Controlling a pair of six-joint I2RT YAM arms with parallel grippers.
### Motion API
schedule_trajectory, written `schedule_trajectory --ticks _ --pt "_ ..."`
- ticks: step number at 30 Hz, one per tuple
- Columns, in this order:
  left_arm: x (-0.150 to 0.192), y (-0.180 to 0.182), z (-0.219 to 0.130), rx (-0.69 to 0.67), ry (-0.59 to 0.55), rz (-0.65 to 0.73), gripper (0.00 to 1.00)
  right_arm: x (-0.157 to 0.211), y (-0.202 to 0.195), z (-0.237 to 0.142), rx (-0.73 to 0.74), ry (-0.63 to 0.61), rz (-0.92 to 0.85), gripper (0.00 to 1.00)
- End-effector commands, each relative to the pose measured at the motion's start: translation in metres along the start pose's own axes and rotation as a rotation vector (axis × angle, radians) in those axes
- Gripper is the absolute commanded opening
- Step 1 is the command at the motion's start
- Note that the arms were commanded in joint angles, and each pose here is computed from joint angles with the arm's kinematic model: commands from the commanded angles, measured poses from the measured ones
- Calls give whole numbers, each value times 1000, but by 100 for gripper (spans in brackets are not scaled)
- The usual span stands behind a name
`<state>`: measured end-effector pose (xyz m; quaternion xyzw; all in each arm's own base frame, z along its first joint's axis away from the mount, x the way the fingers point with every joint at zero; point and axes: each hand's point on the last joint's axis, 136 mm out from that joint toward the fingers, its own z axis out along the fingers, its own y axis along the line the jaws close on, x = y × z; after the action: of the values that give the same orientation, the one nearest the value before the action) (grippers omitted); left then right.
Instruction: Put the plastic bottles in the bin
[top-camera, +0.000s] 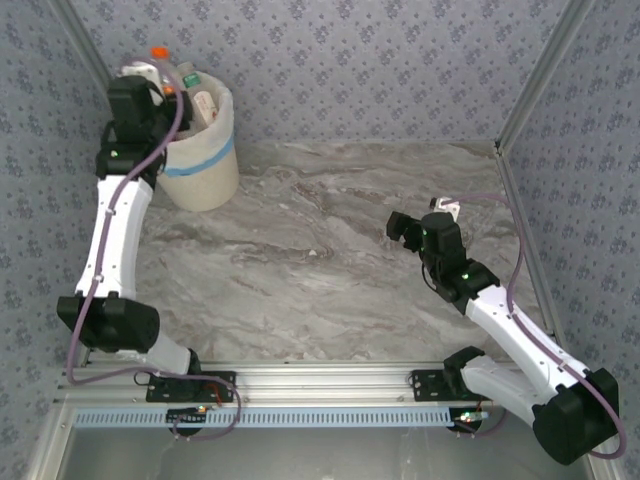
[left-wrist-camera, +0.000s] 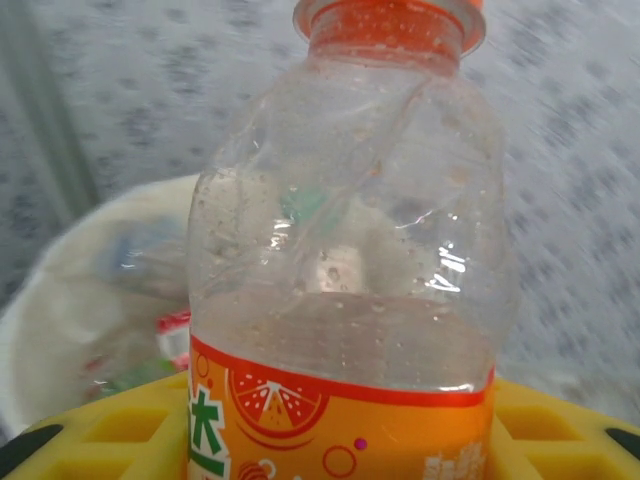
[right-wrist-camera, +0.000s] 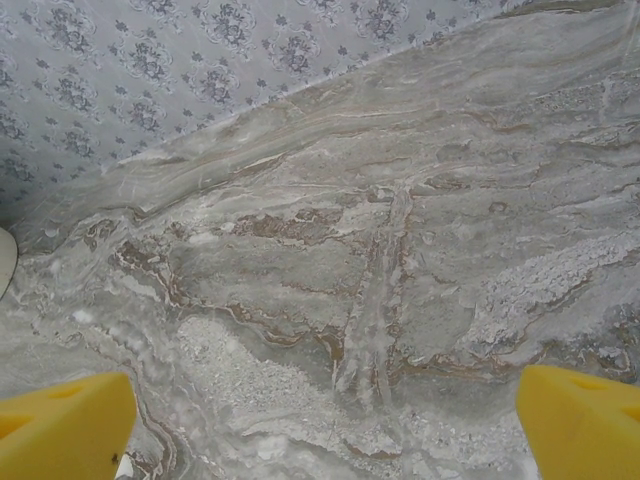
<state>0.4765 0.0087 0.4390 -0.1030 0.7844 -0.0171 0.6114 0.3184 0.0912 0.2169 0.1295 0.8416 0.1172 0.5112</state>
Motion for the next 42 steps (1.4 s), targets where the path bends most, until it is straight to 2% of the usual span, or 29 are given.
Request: schedule_trajectory --ticks 1,5,9,11,15,20,23,28,33,36,42 --pt "-5 39 19 -117 31 -174 43 -3 0 -2 -4 -11 23 100" --pt "7 58 47 -170 78 -242 44 -3 -3 -5 0 -13 24 100" --pt "31 71 74 -208 215 -316 61 -3 -7 -10 10 -14 15 100" --pt "38 61 88 -158 265 -317 71 -3 -9 -12 17 -16 11 100" --pt "35 40 96 -59 315 -323 82 -3 -13 -15 26 -20 8 100" --pt "15 29 77 -23 279 -315 95 -2 -15 -15 32 -25 11 100" --pt "2 17 61 22 253 -291 100 -2 -16 -14 34 -25 8 100" --pt "-16 0 28 79 209 -245 100 -2 -18 -12 39 -29 8 100" --pt "-31 -16 -13 142 103 -215 99 -2 -20 -9 42 -35 15 100" --pt "-30 -16 -36 155 15 -215 99 -3 -22 -9 48 -37 15 100" --pt "11 2 -78 129 -70 -243 99 -6 -35 -8 102 -53 -4 100"
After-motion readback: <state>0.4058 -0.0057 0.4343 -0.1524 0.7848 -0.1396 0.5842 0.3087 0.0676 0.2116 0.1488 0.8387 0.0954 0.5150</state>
